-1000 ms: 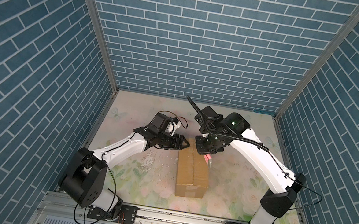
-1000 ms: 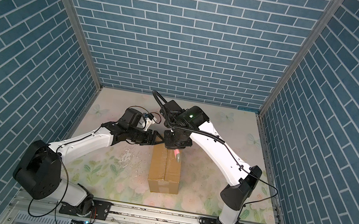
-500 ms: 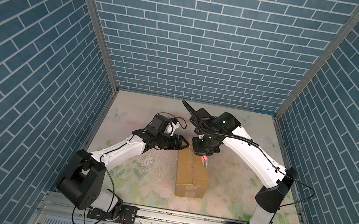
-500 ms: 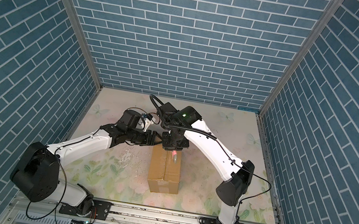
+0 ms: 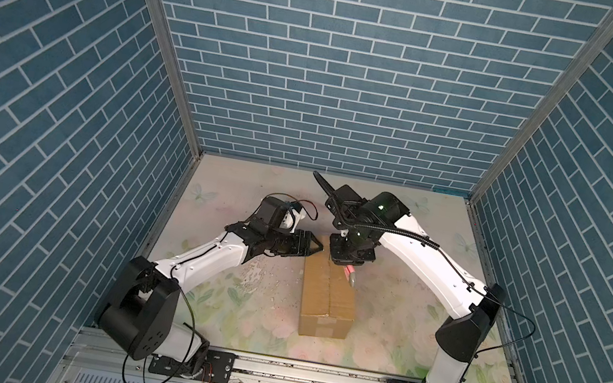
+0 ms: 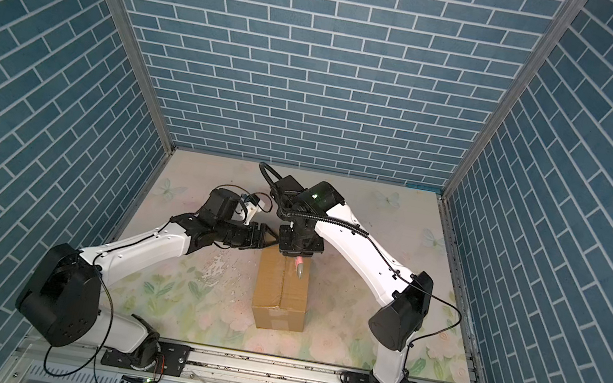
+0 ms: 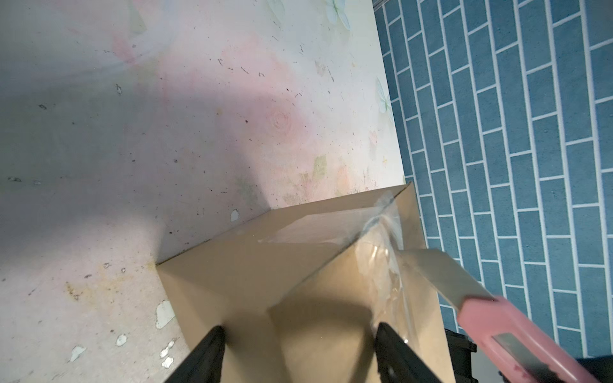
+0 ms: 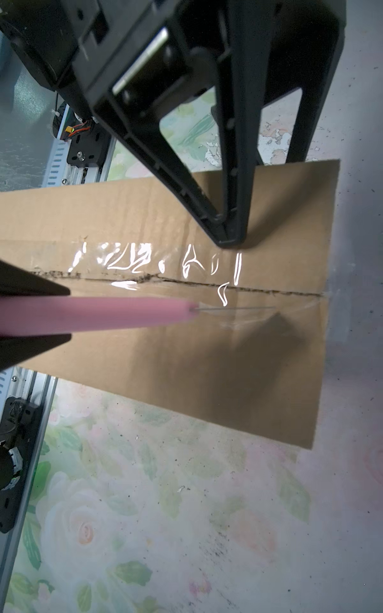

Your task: Unpack the express box

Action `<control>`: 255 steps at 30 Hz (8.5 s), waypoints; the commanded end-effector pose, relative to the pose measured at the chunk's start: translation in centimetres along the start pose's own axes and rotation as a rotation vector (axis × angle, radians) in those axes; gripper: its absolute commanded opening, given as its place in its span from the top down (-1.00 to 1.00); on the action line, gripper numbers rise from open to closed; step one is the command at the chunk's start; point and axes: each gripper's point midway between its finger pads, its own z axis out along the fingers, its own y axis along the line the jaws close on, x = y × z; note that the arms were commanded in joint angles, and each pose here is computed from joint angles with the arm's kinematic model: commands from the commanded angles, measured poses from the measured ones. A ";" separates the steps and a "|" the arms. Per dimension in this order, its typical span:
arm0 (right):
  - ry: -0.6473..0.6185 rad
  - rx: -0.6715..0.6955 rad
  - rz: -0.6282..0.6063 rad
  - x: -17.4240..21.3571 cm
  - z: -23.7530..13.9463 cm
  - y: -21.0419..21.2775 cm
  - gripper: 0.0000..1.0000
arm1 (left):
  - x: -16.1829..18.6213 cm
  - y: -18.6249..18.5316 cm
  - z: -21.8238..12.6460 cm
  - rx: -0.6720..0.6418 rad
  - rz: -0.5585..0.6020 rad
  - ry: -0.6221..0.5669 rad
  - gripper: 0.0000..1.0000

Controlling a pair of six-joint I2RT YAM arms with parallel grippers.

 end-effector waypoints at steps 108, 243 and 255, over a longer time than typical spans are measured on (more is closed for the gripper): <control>0.185 0.000 -0.016 3.0 0.1 1.6 1.00 | 0.2 3.3 -1.0 -0.152 -0.134 -0.222 -0.35; 0.244 0.116 -0.048 4.1 0.8 -0.9 1.00 | 0.9 3.9 -0.9 -0.145 -0.165 -0.226 -0.43; 0.254 0.108 -0.049 4.0 1.5 -0.6 1.00 | 1.2 -0.2 -3.5 0.039 -0.165 -0.265 -0.60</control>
